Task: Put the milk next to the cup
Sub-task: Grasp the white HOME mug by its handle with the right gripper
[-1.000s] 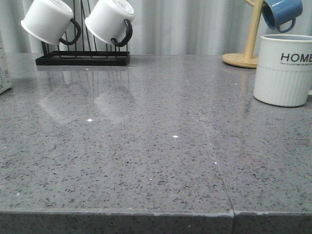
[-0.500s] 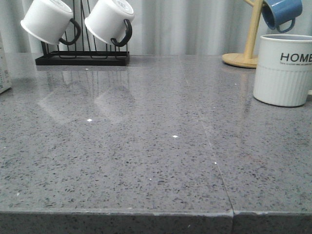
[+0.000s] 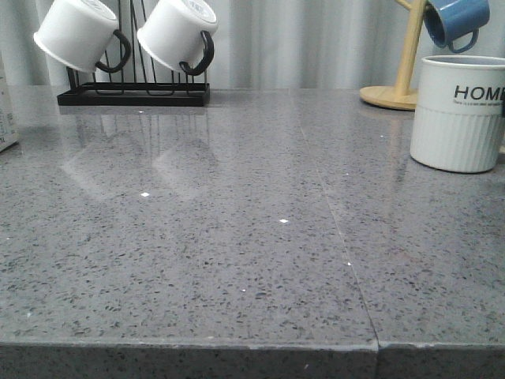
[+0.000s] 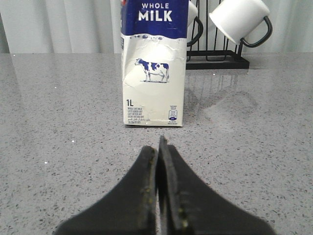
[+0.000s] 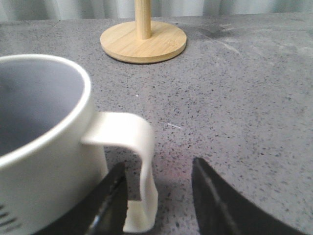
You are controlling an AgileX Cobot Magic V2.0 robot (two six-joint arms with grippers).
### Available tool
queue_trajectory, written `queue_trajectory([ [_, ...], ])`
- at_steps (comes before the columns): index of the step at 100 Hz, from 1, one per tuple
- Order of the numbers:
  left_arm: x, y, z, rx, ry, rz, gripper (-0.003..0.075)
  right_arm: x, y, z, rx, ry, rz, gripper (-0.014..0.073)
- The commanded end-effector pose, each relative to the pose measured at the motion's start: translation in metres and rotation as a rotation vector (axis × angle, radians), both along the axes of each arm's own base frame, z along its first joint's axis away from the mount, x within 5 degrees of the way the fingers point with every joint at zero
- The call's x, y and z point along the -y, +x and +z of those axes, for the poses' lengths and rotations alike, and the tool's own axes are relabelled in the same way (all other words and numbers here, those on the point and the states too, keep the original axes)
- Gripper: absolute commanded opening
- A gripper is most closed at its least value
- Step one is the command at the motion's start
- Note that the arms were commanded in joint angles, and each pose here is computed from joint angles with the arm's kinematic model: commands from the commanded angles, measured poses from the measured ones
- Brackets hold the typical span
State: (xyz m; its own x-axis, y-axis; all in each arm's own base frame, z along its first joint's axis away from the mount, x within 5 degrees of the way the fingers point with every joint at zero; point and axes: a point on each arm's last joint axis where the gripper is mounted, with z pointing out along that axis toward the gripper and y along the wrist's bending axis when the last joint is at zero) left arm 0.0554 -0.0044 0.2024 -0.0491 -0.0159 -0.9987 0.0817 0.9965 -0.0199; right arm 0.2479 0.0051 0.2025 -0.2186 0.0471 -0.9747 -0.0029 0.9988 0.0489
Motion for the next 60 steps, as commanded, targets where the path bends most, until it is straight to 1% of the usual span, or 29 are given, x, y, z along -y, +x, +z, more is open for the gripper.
queue_trajectory([
  [1,0.0,0.001,-0.012,0.043,-0.014,-0.001,-0.002,0.0,0.011,0.016,0.124,-0.002,-0.002,0.0242],
  [3,0.0,0.001,-0.012,0.043,-0.014,-0.001,-0.002,0.0,0.011,0.015,0.124,-0.002,-0.002,0.0192],
  [4,0.0,0.001,-0.012,0.043,-0.014,-0.001,-0.002,0.0,0.011,0.015,0.123,-0.002,-0.002,0.0192],
  [9,0.0,0.001,-0.012,0.043,-0.014,-0.001,-0.002,0.0,0.012,0.013,0.116,-0.002,-0.002,0.0077],
  [11,0.0,0.001,-0.012,0.043,-0.014,-0.001,-0.002,0.0,0.012,0.013,0.114,-0.002,-0.002,0.0048],
  [14,0.0,0.001,-0.012,0.043,-0.014,-0.001,-0.002,0.0,0.012,0.013,0.109,-0.002,-0.002,-0.0018],
  [18,0.0,0.001,-0.012,0.043,-0.014,-0.001,-0.002,0.0,0.012,0.013,0.109,-0.002,-0.002,-0.0075],
  [21,0.0,0.001,-0.012,0.043,-0.014,-0.001,-0.002,0.0,0.012,0.013,0.109,-0.002,-0.003,-0.0062],
  [30,0.0,0.001,-0.012,0.043,-0.014,-0.001,-0.002,0.0,0.012,0.014,0.116,-0.003,0.002,-0.0066],
  [39,0.0,0.001,-0.012,0.043,-0.014,-0.001,-0.002,-0.007,0.011,0.016,0.123,0.01,0.037,-0.0066],
  [47,0.0,0.001,-0.012,0.043,-0.014,-0.001,-0.002,-0.021,0.012,0.019,0.137,0.0,0.104,-0.0065],
  [60,0.0,0.001,-0.012,0.043,-0.014,-0.001,-0.002,-0.049,0.018,0.033,0.173,0.007,0.207,-0.0065],
])
